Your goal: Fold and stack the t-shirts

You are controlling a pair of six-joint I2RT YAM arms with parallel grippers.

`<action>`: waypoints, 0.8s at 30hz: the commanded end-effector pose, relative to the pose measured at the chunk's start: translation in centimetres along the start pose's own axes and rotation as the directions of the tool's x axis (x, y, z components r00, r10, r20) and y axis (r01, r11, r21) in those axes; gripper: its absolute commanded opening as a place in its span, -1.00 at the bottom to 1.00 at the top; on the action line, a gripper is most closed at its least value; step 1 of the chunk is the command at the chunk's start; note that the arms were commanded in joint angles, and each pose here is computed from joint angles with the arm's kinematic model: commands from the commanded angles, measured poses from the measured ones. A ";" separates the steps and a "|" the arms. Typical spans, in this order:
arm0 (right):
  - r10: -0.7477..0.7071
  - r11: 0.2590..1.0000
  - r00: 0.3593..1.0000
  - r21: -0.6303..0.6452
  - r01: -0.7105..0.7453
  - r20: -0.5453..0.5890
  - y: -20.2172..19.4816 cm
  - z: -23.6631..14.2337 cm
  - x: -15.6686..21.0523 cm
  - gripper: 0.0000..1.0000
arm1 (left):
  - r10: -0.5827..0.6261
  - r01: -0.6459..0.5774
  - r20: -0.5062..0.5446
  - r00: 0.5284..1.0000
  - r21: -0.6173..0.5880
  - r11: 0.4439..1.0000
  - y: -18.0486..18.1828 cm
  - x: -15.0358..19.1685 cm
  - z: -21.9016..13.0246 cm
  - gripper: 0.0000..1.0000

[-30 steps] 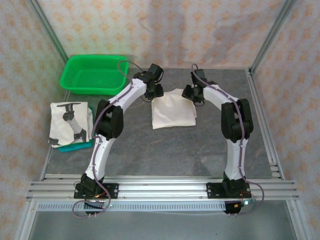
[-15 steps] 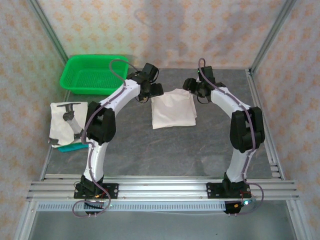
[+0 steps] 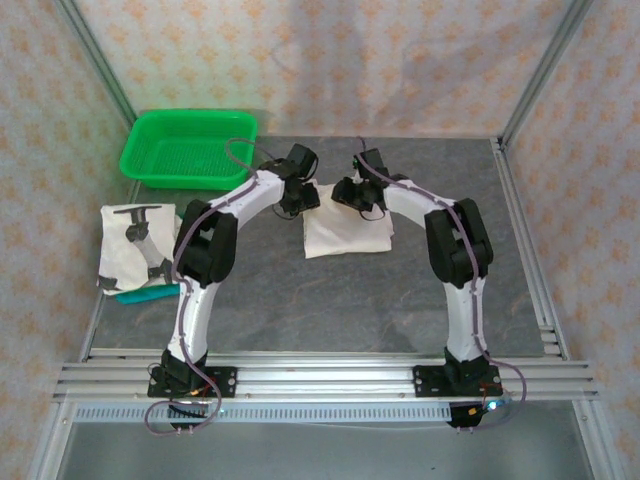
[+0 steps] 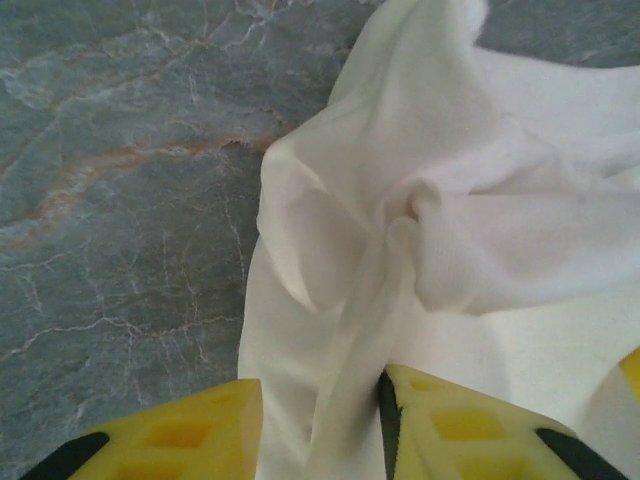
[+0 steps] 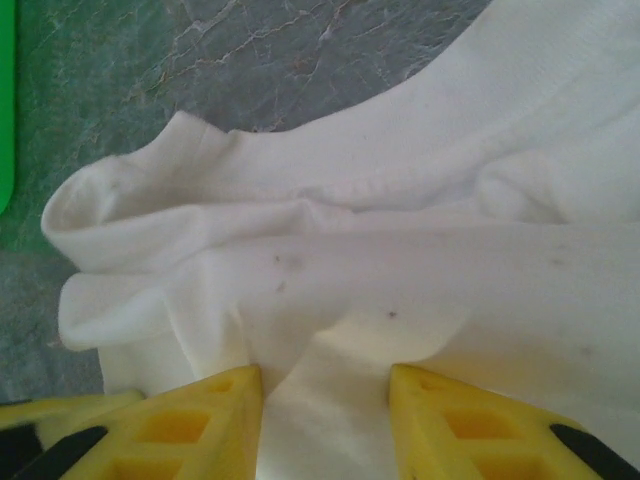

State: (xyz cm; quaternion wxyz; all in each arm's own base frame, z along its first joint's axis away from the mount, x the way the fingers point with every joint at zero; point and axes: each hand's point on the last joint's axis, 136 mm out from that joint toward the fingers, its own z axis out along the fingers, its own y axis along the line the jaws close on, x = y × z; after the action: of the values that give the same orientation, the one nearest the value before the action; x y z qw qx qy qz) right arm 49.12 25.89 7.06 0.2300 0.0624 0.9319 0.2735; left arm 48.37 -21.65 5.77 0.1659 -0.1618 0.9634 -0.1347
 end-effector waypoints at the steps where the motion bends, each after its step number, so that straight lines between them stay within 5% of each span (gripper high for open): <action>1: 0.011 1.000 0.999 -0.019 -0.010 0.053 0.6 0.5 -2.7 -0.25 | -0.006 0.005 -0.021 1.000 -0.034 0.999 0.8 0.7 1.8 -0.39; 11: 0.035 0.999 0.993 0.033 -0.039 0.116 -0.9 2.3 -7.6 0.04 | -0.018 0.015 -0.042 0.999 -0.073 0.997 2.1 1.3 3.2 -0.51; 17: 0.015 0.997 0.979 0.077 -0.031 0.203 -2.0 -2.2 -9.7 0.29 | -0.006 0.006 0.000 1.000 -0.042 0.999 1.4 0.2 1.0 -0.12; 21: -0.013 0.989 0.976 0.148 -0.019 0.216 -4.6 -4.2 -8.7 0.39 | 0.004 -0.003 0.030 1.000 -0.013 1.000 0.5 -0.5 -0.6 0.45; 24: -0.063 0.974 0.984 0.227 0.023 0.169 -6.5 -4.2 -6.9 0.46 | 0.012 -0.012 0.053 0.999 -0.008 1.000 0.2 -1.0 -1.8 0.61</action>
State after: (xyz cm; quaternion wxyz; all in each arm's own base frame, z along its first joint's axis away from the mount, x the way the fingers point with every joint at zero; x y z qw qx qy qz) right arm 54.31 18.14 8.39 0.2919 0.1146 0.9285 0.1990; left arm 48.31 -21.52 3.96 0.1577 -0.1623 0.9656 -0.1280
